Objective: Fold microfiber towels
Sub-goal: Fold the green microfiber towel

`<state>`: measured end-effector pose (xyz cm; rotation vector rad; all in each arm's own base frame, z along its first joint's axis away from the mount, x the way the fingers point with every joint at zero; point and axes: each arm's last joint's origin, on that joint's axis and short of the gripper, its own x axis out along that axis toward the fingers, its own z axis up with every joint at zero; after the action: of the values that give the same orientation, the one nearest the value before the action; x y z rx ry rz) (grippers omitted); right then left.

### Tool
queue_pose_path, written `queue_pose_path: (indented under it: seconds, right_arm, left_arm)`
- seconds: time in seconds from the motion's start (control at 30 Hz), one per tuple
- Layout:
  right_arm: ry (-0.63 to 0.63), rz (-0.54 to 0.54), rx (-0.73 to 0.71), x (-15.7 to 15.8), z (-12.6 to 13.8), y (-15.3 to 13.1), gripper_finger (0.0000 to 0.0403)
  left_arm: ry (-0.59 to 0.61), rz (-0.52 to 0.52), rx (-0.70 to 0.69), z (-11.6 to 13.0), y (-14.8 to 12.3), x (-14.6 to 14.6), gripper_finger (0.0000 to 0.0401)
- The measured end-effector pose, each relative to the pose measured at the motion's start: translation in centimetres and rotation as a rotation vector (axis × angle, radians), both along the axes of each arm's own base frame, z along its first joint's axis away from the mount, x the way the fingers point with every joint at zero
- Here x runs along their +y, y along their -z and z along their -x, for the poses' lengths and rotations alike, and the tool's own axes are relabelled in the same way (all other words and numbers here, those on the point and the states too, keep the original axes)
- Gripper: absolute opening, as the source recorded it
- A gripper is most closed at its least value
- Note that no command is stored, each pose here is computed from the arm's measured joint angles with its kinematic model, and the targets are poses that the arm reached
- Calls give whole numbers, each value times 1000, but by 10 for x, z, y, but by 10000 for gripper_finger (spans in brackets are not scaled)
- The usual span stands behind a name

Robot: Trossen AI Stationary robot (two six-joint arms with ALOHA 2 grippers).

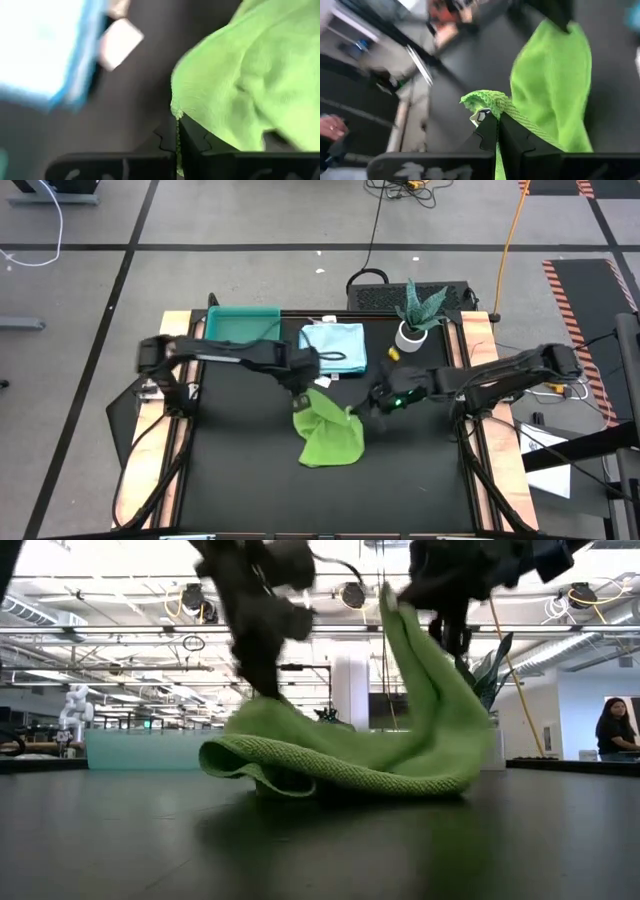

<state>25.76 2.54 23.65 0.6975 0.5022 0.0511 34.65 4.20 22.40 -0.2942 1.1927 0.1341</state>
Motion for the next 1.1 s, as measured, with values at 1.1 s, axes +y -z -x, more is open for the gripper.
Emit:
queue_pose_path:
  seconds: [1.1]
  right_arm:
    - [332, 230, 69, -52, 123, -51, 0]
  left_arm:
    - [-417, -414, -585, 140, -167, -54, 0]
